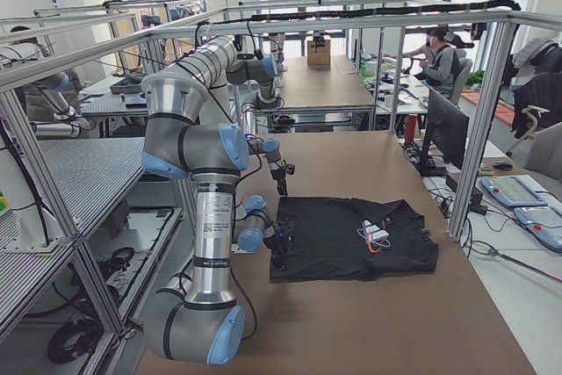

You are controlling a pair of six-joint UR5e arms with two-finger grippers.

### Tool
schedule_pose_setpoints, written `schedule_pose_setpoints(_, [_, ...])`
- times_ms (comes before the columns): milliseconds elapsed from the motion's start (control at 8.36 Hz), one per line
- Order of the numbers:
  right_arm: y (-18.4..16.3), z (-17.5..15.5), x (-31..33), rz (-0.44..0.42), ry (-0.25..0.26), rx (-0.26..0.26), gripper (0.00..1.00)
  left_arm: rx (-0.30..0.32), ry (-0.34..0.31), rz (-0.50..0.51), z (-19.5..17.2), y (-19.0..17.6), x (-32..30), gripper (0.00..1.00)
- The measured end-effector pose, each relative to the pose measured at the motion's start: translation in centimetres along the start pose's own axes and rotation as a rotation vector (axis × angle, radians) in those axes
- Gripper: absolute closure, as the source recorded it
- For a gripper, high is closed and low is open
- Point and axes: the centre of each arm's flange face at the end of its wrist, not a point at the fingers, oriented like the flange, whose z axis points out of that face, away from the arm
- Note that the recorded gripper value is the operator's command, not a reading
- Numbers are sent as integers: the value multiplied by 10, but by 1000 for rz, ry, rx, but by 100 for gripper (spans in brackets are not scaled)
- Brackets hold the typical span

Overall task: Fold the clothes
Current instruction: 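Grasp the hem corners with both grippers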

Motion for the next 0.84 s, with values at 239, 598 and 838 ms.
schedule_pose_setpoints(239, [0, 0, 0, 0, -1, -1, 5, -1, -1, 2, 0, 1, 0, 100])
schedule_pose_setpoints(598, [0, 0, 1, 0, 1, -3, 6, -2, -2, 3, 0, 1, -1, 100])
schedule_pose_setpoints(838, [4, 4, 8, -7, 17, -9, 9, -2, -5, 4, 0, 1, -3, 100])
